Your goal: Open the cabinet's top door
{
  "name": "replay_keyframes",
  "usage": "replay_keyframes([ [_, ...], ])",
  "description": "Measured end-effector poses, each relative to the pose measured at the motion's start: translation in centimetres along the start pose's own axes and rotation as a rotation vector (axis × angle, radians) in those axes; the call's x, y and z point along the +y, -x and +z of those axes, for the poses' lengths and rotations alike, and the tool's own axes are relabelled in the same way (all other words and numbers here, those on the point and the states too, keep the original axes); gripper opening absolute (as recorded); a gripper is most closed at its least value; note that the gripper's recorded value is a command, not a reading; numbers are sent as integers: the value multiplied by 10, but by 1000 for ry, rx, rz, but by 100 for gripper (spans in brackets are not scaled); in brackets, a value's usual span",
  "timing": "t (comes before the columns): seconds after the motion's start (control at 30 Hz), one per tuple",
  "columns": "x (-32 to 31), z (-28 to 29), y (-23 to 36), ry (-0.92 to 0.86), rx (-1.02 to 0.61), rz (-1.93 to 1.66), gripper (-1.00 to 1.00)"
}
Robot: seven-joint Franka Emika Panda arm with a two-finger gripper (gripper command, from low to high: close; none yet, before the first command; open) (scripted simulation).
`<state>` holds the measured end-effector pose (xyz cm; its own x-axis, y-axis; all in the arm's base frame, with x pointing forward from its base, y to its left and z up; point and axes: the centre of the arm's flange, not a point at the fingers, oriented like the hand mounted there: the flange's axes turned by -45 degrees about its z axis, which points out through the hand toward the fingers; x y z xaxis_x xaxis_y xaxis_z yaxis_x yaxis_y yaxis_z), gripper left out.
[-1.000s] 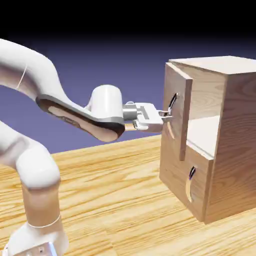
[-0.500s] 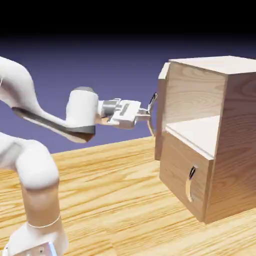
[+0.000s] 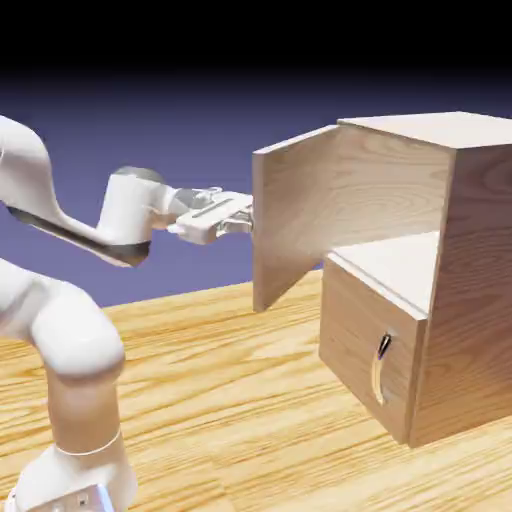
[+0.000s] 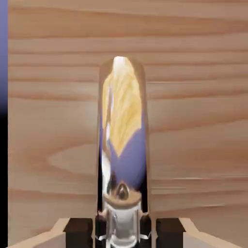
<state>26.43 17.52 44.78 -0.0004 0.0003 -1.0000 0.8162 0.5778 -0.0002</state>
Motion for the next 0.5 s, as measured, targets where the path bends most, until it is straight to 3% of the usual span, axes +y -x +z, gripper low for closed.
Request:
replay_keyframes([
  [0.5,69,-88,0,-363,0,0,-100],
])
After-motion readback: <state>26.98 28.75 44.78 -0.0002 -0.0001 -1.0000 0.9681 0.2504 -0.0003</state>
